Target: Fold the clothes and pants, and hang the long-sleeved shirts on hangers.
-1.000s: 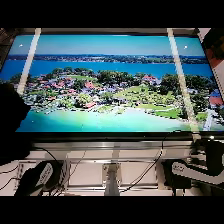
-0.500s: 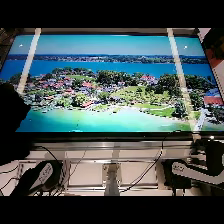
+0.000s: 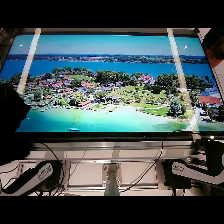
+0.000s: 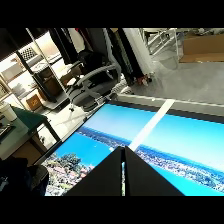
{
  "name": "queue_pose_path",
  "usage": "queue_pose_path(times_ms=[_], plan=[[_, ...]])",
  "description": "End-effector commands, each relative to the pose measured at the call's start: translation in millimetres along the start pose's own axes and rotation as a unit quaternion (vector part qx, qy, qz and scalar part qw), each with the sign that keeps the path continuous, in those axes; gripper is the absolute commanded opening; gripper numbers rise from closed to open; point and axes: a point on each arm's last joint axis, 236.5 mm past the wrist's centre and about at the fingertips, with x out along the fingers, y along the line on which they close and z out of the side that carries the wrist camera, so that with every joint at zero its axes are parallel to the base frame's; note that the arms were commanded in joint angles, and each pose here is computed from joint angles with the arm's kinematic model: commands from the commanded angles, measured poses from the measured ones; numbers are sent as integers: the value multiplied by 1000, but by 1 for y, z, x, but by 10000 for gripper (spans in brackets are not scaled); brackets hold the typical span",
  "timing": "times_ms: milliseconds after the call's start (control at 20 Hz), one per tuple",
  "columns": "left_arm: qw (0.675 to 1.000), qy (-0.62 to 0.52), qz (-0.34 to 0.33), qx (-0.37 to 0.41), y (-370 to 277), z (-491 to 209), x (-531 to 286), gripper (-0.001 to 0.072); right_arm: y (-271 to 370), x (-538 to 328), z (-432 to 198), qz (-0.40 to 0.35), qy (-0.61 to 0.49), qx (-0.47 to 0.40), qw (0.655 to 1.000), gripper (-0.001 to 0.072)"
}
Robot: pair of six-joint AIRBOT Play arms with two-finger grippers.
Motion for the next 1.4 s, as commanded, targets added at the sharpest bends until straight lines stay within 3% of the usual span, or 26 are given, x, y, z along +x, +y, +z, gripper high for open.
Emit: queue_pose_path(times_ms=[0, 650, 750, 950, 1000, 1050, 1100, 1150, 1350], plan=[[1000, -17, -6, 13, -11, 14, 20, 692, 0, 0, 0, 0, 0, 0, 1000, 20], [999, 1, 3, 50, -20, 14, 54, 679, 0, 0, 0, 0, 0, 0, 1000, 19], [999, 11, 3, 49, -19, 9, 54, 535, 0, 0, 0, 0, 0, 0, 1000, 19], [999, 20, 4, 50, -19, 5, 54, 446, 0, 0, 0, 0, 0, 0, 1000, 20], [998, 23, 4, 50, -18, 3, 54, 358, 0, 0, 0, 0, 0, 0, 1000, 20], [998, 31, 3, 50, -19, -1, 54, 200, 0, 0, 0, 0, 0, 0, 1000, 20], [998, 38, 3, 50, -19, -4, 54, 93, 0, 0, 0, 0, 0, 0, 1000, 20], [998, 43, 3, 50, -19, -6, 54, 36, 0, 0, 0, 0, 0, 0, 1000, 20], [997, 62, 1, 50, -19, -15, 50, 12, 0, 0, 0, 0, -1, 0, 1000, 20]])
